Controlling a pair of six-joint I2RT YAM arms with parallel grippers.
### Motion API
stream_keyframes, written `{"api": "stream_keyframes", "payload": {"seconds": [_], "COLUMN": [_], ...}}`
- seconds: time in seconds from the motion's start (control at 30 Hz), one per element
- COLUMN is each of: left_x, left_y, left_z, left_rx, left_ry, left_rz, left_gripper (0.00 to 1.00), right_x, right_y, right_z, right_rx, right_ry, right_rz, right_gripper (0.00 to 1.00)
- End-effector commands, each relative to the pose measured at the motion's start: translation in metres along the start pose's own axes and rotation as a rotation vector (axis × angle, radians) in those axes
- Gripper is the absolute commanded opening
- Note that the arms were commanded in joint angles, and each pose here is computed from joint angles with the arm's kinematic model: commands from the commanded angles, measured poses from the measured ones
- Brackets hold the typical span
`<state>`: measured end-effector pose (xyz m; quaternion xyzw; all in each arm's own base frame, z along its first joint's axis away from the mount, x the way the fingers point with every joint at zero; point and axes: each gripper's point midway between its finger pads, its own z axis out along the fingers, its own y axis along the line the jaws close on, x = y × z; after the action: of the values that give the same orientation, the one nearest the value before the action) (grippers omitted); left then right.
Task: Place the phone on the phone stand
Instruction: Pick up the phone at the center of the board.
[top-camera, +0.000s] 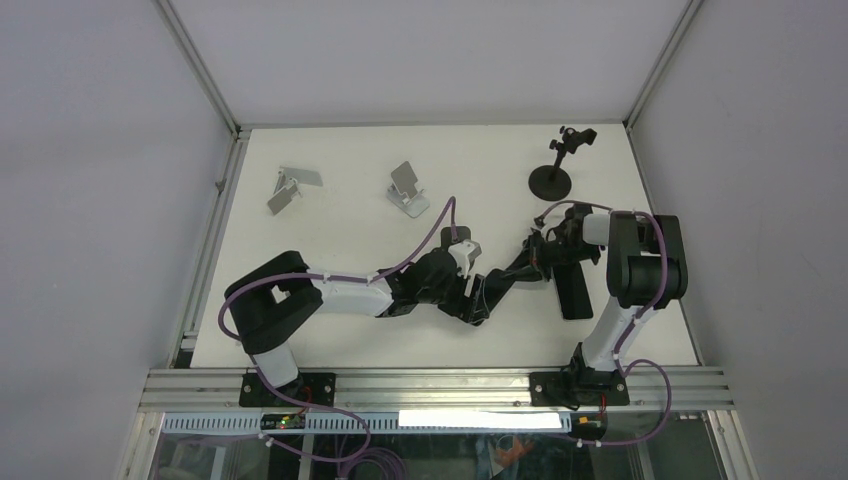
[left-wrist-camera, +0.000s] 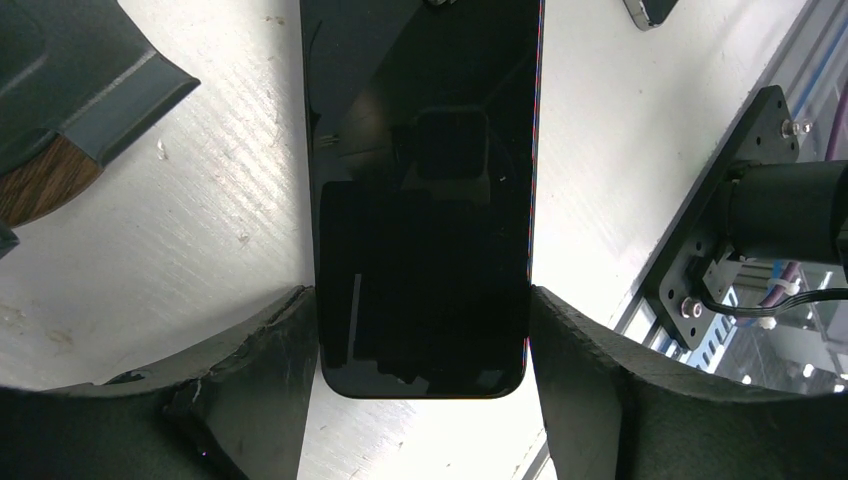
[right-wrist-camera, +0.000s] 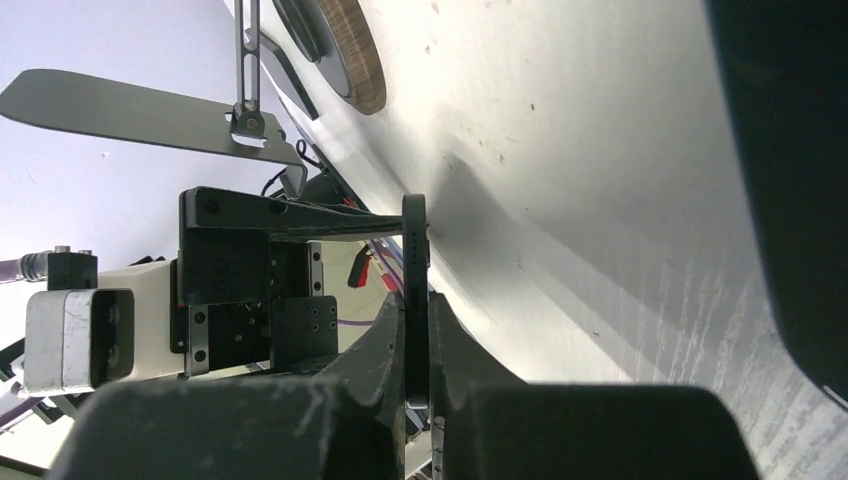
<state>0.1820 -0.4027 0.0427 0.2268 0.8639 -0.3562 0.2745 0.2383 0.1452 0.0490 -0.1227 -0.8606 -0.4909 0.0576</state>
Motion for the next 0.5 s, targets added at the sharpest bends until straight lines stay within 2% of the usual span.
{"api": "stream_keyframes", "payload": {"seconds": [0.0, 0.13, 0.33, 0.4, 0.47], "left_x": [0.012, 0.007, -0.011, -0.016, -0.022], "left_y": [0.004, -0.003, -0.016, -0.020, -0.024], "left_z": [0.001, -0.005, -0.030, -0.040, -0.052], "left_rx": [-0.009, 0.007, 0.046, 0.058, 0.071], "left_ry": [0.037, 0.020, -0.050, -0.079, -0.111], "left_rz": [-0.022, -0.047, -0.070, -0.074, -0.077], "left_gripper": [0.44, 0.67, 0.92, 0.99, 0.99], "right_x": [-0.004, -0.008, -0.012, -0.013, -0.014], "right_y": [0.020, 0.030, 0.043, 0.046, 0.051], "right_z": [-0.013, -0.028, -0.044, -0.049, -0.056], "right_rx": [-0.083, -0.114, -0.128, -0.131, -0.150], "right_ry": [-0.011, -0.041, -0.100, -0.113, -0.129], "right_rz": [0.036, 0.011, -0.057, -0.072, -0.086], "right_gripper": [0.00, 0.00, 0.00, 0.00, 0.00]}}
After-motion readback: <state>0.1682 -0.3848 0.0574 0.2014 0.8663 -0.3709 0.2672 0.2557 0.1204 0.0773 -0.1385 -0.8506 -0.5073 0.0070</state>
